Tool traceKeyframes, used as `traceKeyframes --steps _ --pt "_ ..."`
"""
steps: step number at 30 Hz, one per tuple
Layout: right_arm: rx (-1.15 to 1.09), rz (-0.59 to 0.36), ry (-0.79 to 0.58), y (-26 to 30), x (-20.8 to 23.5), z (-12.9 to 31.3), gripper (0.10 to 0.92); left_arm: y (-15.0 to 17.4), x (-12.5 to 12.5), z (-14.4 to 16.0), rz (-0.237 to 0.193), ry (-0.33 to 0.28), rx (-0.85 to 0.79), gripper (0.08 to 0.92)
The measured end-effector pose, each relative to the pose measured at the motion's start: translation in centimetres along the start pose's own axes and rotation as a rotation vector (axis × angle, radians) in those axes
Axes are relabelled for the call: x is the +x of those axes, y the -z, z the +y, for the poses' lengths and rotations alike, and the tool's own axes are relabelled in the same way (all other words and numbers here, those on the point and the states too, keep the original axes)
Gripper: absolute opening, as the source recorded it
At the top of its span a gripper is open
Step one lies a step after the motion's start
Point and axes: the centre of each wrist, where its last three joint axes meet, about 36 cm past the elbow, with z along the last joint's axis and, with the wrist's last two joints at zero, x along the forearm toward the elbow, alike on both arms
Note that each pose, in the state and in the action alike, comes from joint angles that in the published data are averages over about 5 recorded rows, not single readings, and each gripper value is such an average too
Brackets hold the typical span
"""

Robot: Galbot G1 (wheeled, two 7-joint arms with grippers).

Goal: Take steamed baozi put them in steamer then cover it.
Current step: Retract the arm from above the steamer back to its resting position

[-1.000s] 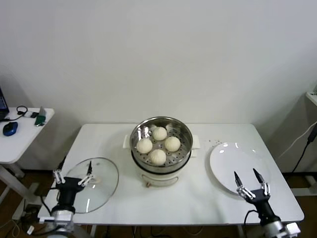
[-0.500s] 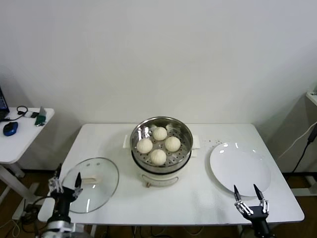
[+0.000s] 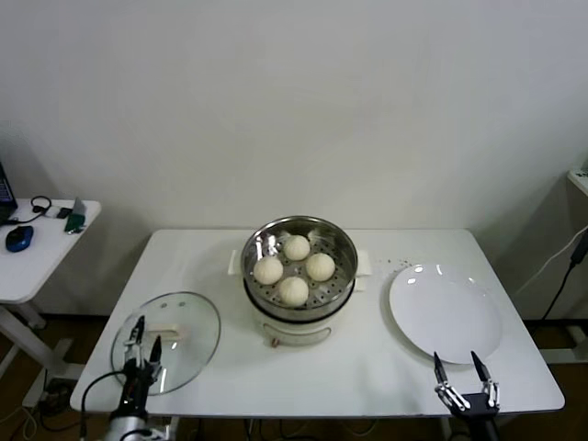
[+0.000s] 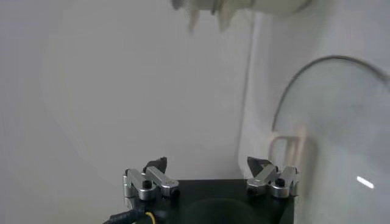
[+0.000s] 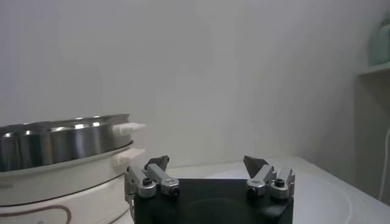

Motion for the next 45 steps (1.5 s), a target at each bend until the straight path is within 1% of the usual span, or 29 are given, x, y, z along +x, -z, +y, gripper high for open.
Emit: traceKeyframes --steps 10,22,30,37,40,45 --pt "-0.008 0.0 -0.008 0.0 0.9 0.6 0.823 -0.6 -0.9 -2.2 0.006 -0.033 -0.055 0.823" --pt "-0.01 0.002 -0.013 -0.2 2.2 1.1 0.823 -1.4 -3.7 -3.2 0.034 -0.039 -0.086 0.823" --pt "-0.01 -0.005 -0.015 -0.3 2.3 1.4 0.823 -1.5 -5.5 -3.8 0.036 -0.044 -0.085 0.823" --pt "-0.01 -0.002 -0.015 -0.5 2.4 1.4 0.823 -1.7 -6.4 -4.4 0.034 -0.043 -0.082 0.822" --pt "-0.01 -0.003 -0.016 -0.5 2.4 1.4 0.823 -1.9 -6.5 -4.7 0.033 -0.048 -0.084 0.79" --pt "-0.011 -0.001 -0.016 -0.7 2.4 1.5 0.823 -2.0 -6.7 -5.3 0.03 -0.061 -0.087 0.654"
